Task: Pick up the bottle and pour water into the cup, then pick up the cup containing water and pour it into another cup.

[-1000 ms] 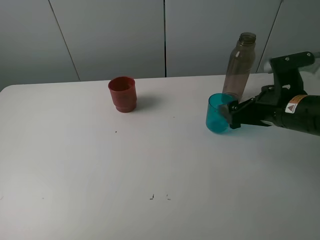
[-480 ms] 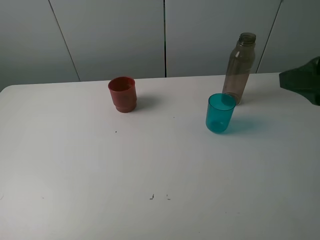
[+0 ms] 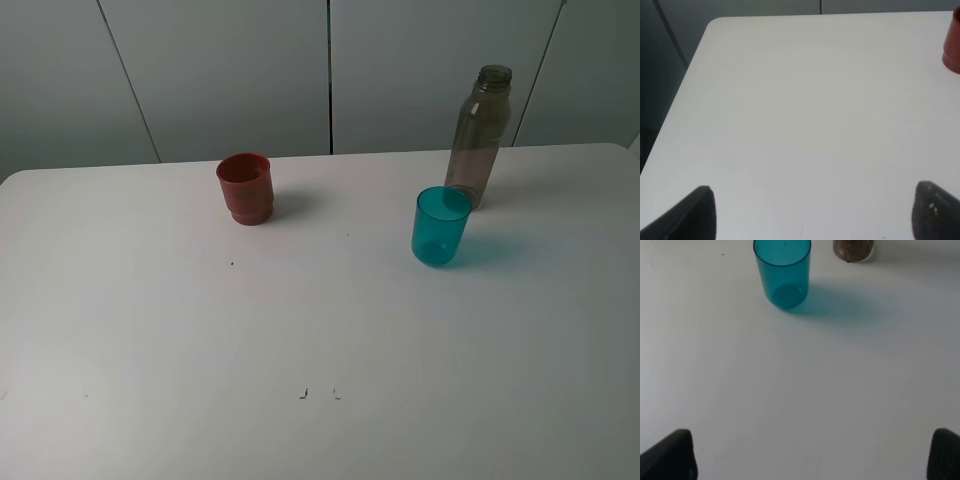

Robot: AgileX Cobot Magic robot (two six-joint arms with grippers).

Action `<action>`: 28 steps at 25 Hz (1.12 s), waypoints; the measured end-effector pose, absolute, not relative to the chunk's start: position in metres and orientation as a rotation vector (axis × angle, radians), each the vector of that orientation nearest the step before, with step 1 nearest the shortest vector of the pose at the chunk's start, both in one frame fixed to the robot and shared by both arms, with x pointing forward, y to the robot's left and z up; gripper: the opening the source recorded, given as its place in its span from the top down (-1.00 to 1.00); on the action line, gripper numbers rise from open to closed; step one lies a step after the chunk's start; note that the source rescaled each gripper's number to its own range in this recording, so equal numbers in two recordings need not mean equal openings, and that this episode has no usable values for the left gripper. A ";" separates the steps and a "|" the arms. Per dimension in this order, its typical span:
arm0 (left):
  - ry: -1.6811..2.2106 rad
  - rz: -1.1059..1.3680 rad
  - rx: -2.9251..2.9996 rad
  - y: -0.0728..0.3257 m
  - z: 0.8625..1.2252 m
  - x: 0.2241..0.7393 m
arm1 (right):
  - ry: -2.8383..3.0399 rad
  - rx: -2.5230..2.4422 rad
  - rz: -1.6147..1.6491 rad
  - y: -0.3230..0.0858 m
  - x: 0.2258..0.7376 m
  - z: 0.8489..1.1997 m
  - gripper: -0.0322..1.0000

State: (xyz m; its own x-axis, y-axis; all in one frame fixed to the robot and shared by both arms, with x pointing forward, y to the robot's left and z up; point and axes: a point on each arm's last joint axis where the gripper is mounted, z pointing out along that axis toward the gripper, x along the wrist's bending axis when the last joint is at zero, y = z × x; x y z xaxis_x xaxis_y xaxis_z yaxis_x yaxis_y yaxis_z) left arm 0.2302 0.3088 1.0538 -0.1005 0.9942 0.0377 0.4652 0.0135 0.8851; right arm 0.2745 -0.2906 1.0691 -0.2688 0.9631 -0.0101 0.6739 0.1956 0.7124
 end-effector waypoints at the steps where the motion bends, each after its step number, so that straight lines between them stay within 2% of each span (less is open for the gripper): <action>1: 1.639 1.030 1.516 0.309 1.054 0.230 | 2.002 1.514 0.854 -0.292 0.269 1.067 -0.99; 10: 1.639 1.030 1.516 0.309 1.054 0.230 | 1.828 1.393 1.029 -0.306 0.232 1.055 -0.99; 28: 1.639 1.030 1.516 0.309 1.054 0.230 | 1.684 1.517 1.050 -0.308 0.233 1.053 -0.99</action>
